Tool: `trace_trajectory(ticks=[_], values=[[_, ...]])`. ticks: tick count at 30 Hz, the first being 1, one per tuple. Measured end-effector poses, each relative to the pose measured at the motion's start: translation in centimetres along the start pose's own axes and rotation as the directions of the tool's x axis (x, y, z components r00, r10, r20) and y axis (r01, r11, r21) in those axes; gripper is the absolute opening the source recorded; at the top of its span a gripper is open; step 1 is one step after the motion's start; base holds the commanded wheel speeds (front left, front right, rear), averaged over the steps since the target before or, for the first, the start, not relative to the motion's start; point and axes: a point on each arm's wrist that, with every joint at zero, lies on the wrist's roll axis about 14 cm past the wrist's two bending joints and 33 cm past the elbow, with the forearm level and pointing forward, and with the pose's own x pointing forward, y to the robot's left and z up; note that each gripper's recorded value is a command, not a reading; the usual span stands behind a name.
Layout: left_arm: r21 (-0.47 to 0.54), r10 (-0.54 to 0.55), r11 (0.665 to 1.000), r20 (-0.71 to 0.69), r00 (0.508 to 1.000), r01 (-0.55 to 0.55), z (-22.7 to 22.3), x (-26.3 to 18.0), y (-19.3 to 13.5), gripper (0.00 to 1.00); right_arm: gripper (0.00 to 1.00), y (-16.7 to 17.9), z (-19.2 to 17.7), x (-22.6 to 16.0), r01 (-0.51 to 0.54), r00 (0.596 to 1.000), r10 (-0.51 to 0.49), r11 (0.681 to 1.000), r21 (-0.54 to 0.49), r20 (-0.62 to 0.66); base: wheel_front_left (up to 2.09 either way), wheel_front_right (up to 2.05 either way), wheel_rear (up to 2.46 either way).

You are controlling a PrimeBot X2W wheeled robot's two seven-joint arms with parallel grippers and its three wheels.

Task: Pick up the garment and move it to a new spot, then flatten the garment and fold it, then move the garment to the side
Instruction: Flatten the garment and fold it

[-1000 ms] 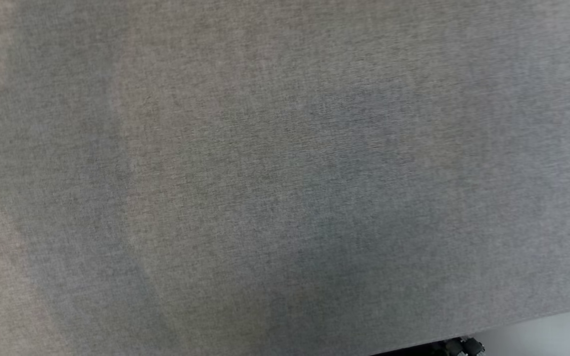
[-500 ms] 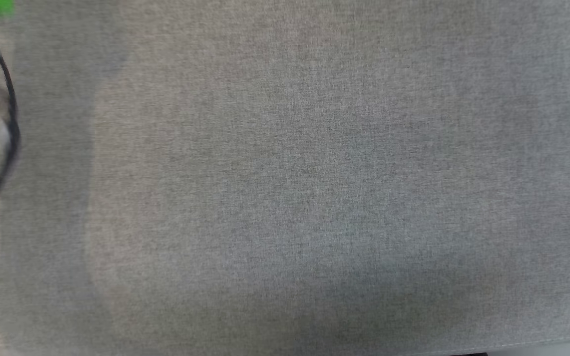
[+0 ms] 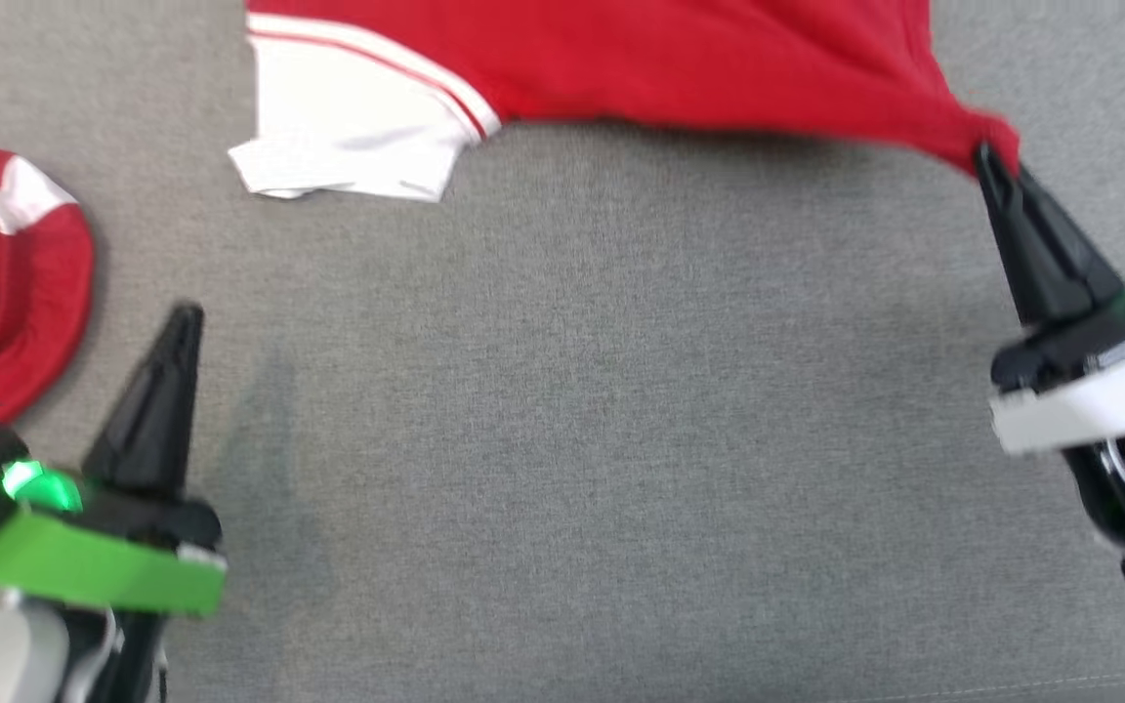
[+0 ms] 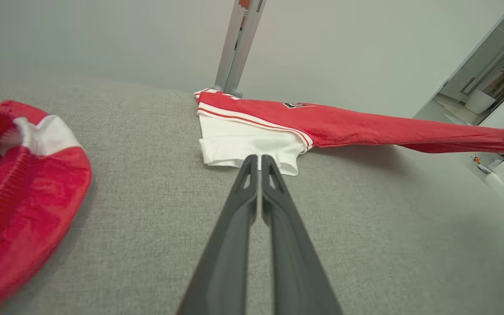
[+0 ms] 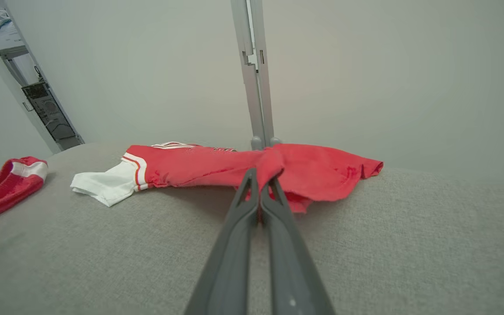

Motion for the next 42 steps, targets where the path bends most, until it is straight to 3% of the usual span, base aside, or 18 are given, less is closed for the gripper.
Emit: trace_trajectory(ticks=[6, 12, 13, 14, 16, 24, 29, 35, 36, 38, 39, 41, 42], values=[[-0.054, -0.019, 0.998, -0.004, 1.000, 0.019, 0.7, -4.3, -3.0, 0.00, 0.00, -0.3, 0.8, -4.8, 0.070, 0.997, -0.069, 0.996, 0.054, -0.026, 0.00, 0.00, 0.00], [-0.056, -0.025, 0.998, 0.063, 0.998, 0.028, 2.1, -4.6, -4.8, 0.00, 0.00, 0.9, 2.8, -5.8, 0.051, 0.999, -0.052, 0.998, 0.036, 0.009, 0.00, 0.00, 0.00], [-0.038, -0.026, 0.999, 0.077, 0.997, 0.029, 2.3, -4.3, -5.0, 0.34, 0.00, 1.0, 2.9, -5.9, 0.049, 0.999, -0.050, 0.998, 0.034, 0.013, 0.00, 0.00, 0.00], [-0.002, -0.035, 0.999, 0.084, 0.996, 0.036, 2.5, -3.7, -5.1, 1.00, 0.00, 1.1, 3.1, -5.9, 0.045, 0.999, -0.045, 0.999, 0.030, 0.016, 0.00, 0.00, 0.00], [0.092, -0.035, 0.995, 0.081, 0.996, 0.028, 2.6, -2.5, -4.8, 1.00, 0.00, 1.3, 3.4, -5.6, 0.037, 0.999, -0.038, 0.999, 0.025, 0.025, 0.00, 0.00, 0.00], [0.259, 0.035, 0.966, -0.126, 0.991, -0.002, -2.2, 3.1, -0.9, 1.00, 0.00, 0.9, 2.6, -3.5, 0.009, 1.000, -0.009, 1.000, 0.011, 0.014, 0.00, 0.00, 0.00], [0.287, 0.071, 0.958, -0.240, 0.968, 0.001, -5.8, 5.6, 1.5, 1.00, 0.00, 0.1, 0.9, -2.7, 0.016, 1.000, -0.016, 1.000, 0.015, -0.020, 0.00, 0.00, 0.00], [0.284, 0.042, 0.957, -0.306, 0.951, 0.049, -8.5, 7.4, 2.0, 1.00, 0.00, -1.5, -0.5, -2.6, 0.051, 0.997, -0.050, 0.999, 0.012, -0.050, 0.00, 0.00, 0.00], [0.282, 0.034, 0.958, -0.311, 0.950, 0.058, -8.8, 7.6, 1.9, 0.96, 0.00, -1.7, -0.7, -2.7, 0.056, 0.997, -0.056, 0.998, 0.010, -0.056, 0.00, 0.00, 0.00], [0.290, 0.025, 0.954, -0.311, 0.950, 0.070, -9.0, 8.1, 2.0, 0.44, 0.00, -2.0, -1.0, -2.8, 0.064, 0.996, -0.063, 0.998, 0.009, -0.062, 0.00, 0.00, 0.00], [0.295, 0.018, 0.952, -0.308, 0.951, 0.077, -9.0, 8.3, 1.9, 0.34, 0.00, -2.1, -1.1, -2.8, 0.068, 0.996, -0.067, 0.998, 0.009, -0.066, 0.00, 0.00, 0.00], [0.298, 0.002, 0.950, -0.303, 0.953, 0.093, -9.1, 8.6, 1.7, 0.00, 0.00, -2.3, -1.2, -2.9, 0.071, 0.995, -0.070, 0.997, 0.005, -0.069, 0.00, 0.00, 0.00], [0.304, -0.010, 0.947, -0.303, 0.953, 0.107, -9.1, 8.7, 1.4, 0.00, 0.00, -2.3, -1.3, -2.9, 0.071, 0.995, -0.070, 0.997, 0.005, -0.070, 0.00, 0.00, 0.00]])
